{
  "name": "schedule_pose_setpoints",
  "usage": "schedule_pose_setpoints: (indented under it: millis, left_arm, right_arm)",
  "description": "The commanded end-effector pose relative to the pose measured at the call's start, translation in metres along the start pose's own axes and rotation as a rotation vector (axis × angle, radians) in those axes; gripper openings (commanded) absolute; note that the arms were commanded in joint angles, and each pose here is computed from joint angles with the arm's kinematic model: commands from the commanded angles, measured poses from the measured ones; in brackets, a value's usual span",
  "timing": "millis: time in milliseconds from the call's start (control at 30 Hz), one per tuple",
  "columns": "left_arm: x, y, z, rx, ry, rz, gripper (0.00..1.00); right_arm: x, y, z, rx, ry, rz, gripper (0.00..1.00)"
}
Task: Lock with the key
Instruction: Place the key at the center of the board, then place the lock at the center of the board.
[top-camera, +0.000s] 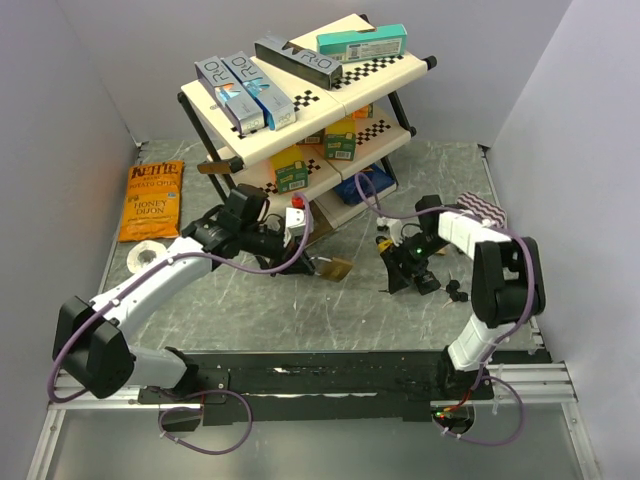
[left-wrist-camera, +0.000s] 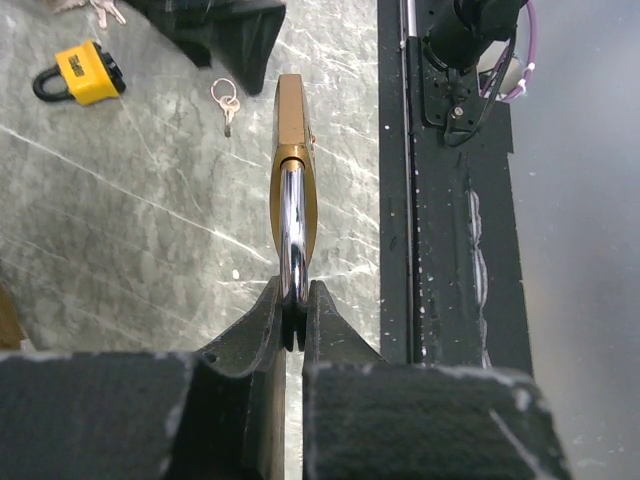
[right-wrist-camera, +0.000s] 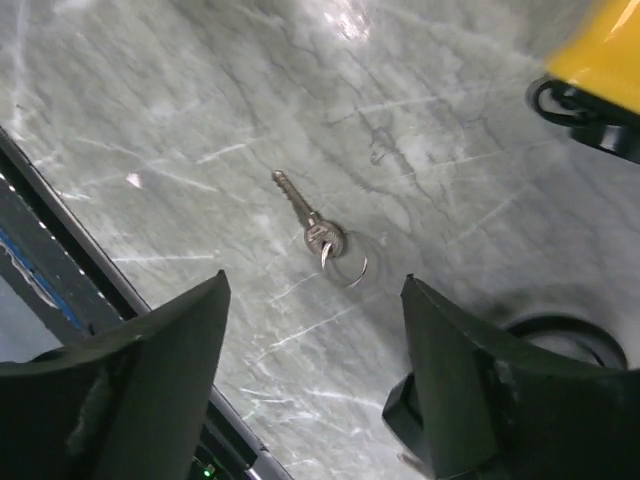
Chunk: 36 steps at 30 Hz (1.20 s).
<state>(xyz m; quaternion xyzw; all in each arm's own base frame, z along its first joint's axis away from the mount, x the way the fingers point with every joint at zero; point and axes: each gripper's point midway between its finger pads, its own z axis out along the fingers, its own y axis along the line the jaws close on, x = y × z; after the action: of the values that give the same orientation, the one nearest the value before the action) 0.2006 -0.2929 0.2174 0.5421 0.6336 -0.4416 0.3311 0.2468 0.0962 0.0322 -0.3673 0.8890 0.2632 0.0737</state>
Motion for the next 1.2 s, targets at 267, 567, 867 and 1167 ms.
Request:
schedule_pose_setpoints:
  millis: [267, 567, 867, 1167]
  left_arm:
    - [-0.044, -0.004, 0.028, 0.048, -0.047, -0.150, 0.01]
    - [-0.071, -0.005, 0.053, 0.091, -0.080, -0.320, 0.01]
    - [-0.073, -0.013, 0.060, 0.083, -0.094, -0.320, 0.01]
    - [-0.072, -0.016, 0.057, 0.083, -0.098, -0.346, 0.01]
  right_arm:
    - [-0.083, 0.109, -0.121, 0.158, -0.627, -0.551, 1.00]
    - [-0.091, 0.152, -0.105, 0.321, -0.671, -0.807, 1.00]
    - [-0.103, 0.157, -0.089, 0.370, -0.651, -0.829, 1.00]
    - [-0.111, 0.157, -0.079, 0.418, -0.637, -0.815, 0.82]
